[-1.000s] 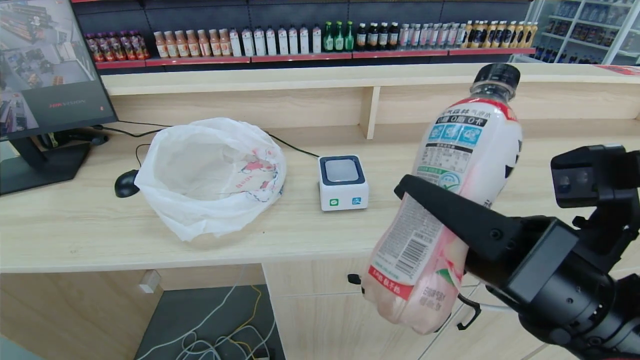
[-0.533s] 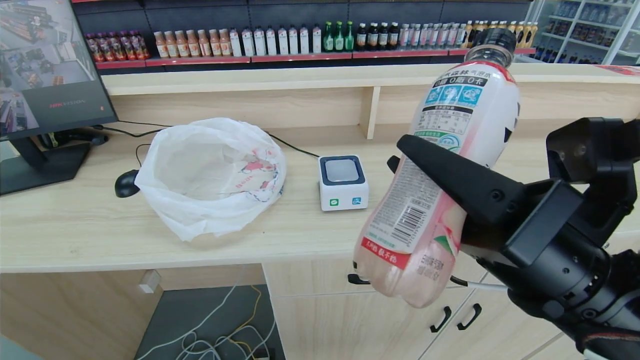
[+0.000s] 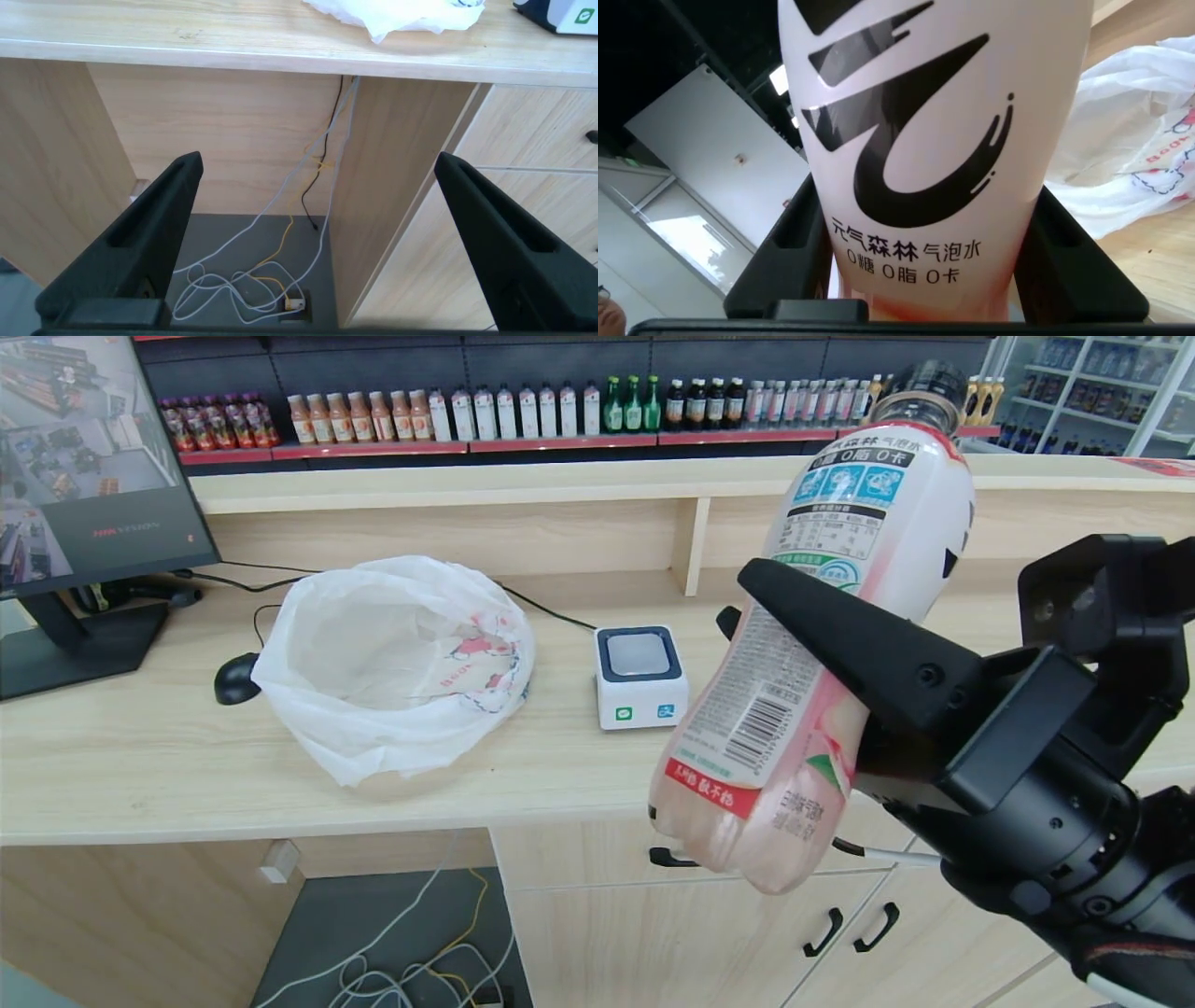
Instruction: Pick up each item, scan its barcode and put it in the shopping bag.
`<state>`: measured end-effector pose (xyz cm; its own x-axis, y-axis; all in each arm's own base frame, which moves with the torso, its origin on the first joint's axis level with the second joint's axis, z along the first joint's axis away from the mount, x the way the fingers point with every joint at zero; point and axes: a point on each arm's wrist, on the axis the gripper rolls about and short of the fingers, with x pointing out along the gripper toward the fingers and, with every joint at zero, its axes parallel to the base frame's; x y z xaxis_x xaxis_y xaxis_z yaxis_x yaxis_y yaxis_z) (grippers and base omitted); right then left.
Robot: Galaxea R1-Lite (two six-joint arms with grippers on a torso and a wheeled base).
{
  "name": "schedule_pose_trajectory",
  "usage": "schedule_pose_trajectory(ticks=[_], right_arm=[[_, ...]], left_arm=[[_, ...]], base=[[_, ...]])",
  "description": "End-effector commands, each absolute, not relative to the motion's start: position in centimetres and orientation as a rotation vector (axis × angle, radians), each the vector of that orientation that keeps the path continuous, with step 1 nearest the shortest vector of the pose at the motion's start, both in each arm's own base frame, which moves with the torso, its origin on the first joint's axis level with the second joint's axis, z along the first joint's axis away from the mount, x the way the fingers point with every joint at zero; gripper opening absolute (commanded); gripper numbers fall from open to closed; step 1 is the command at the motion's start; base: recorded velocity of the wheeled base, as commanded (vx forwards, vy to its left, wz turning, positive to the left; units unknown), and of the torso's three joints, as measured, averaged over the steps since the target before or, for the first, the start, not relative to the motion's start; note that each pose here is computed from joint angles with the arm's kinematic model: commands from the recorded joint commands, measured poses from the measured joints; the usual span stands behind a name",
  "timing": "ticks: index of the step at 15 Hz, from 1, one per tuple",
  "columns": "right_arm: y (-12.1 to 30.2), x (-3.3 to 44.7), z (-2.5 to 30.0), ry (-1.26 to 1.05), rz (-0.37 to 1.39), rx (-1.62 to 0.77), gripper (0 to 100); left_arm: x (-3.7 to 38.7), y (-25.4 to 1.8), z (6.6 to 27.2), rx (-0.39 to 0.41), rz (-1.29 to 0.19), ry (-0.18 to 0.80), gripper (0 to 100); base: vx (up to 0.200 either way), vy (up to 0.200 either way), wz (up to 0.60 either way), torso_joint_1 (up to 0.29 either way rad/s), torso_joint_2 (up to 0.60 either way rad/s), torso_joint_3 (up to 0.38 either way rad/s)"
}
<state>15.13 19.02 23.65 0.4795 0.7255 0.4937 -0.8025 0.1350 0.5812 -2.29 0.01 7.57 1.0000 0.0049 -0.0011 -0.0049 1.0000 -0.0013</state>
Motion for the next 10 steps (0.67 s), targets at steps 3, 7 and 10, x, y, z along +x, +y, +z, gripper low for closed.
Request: schedule_pose_trajectory(ticks=[3, 7, 10], right_arm=[[19.10, 14.57, 23.68, -0.096, 1.129, 0.911, 0], [19.05, 14.53, 23.75, -0.101, 1.130, 0.908, 0], [19.19, 14.27, 23.75, -0.107, 1.138, 0.892, 0]], left_arm=[[-2.29, 0.01, 7.56, -0.002, 0.006, 0.002, 100], [-2.29, 0.00, 7.56, -0.002, 0.005, 0.002, 100], [-2.29, 0.01, 7.56, -0.002, 0.006, 0.002, 100]], base=[[0.000, 0.000, 0.00, 0.000, 0.00, 0.000], [0.000, 0.000, 0.00, 0.000, 0.00, 0.000], [0.000, 0.000, 0.00, 0.000, 0.00, 0.000]])
